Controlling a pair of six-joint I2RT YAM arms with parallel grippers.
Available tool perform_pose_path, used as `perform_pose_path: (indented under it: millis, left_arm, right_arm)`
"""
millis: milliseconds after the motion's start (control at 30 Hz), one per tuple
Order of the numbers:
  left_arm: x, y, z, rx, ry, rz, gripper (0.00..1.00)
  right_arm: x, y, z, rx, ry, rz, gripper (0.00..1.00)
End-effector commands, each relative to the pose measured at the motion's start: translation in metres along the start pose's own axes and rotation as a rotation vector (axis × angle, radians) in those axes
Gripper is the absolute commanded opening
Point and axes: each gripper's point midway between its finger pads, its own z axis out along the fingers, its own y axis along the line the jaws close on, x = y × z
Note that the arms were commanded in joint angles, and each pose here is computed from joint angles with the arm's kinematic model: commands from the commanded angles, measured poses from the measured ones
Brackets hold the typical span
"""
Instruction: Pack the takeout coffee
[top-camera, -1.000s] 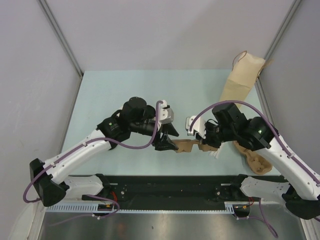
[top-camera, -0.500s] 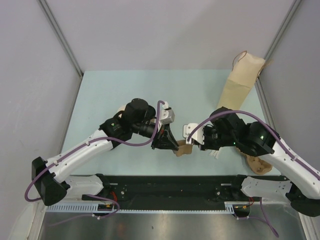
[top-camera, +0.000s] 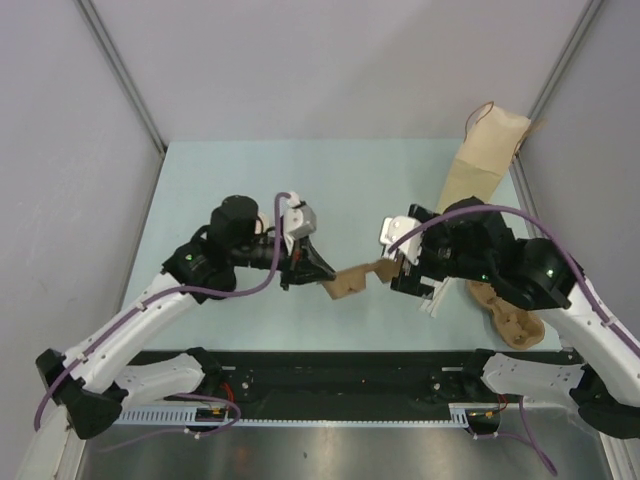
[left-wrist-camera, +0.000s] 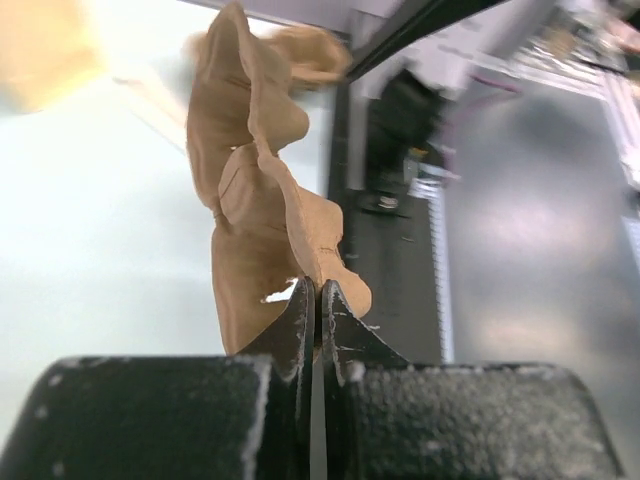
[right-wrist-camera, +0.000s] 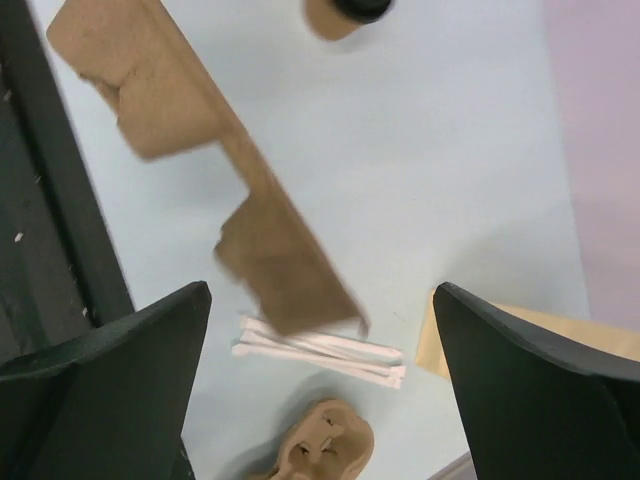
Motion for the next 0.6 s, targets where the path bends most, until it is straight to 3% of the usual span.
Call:
perform_pose_path:
  millis: [0,133,167,300,367,567]
  left_arm:
    - [-0.036,0.038,-0.051,-0.255,-0.088,0.064,0.00]
    - [-0.050,0.079,-0.108,-0.566,-0.107,0.122,0.00]
    - [-0.052,0.100,-0.137,-0.722,-0.099,0.121,0.00]
    - [-0.043,0.143,-0.223,-1.122,0.007,0.173,0.00]
    - [-0.029,0.157,-0.260,-1.250,0.079,0.175,0.00]
    - [0.034,0.192,-0.316,-1.429,0.315,0.077,0.00]
  right_arm:
    - [-0.031,-0.050,-0.040,0.222,-0.147,0.119,1.00]
    - [-0.026,-0.070,-0.053,0.312,-0.151,0.208,1.00]
    - [-0.024,-0.072,-0.054,0.325,-0.149,0.227,1.00]
    - [-0.009,-0.088,-0.054,0.389,-0.114,0.337,1.00]
    - [-0.001,-0.091,-0.052,0.403,-0.102,0.379,1.00]
    - [0.020,-0.104,-0.056,0.447,-0.064,0.496,1.00]
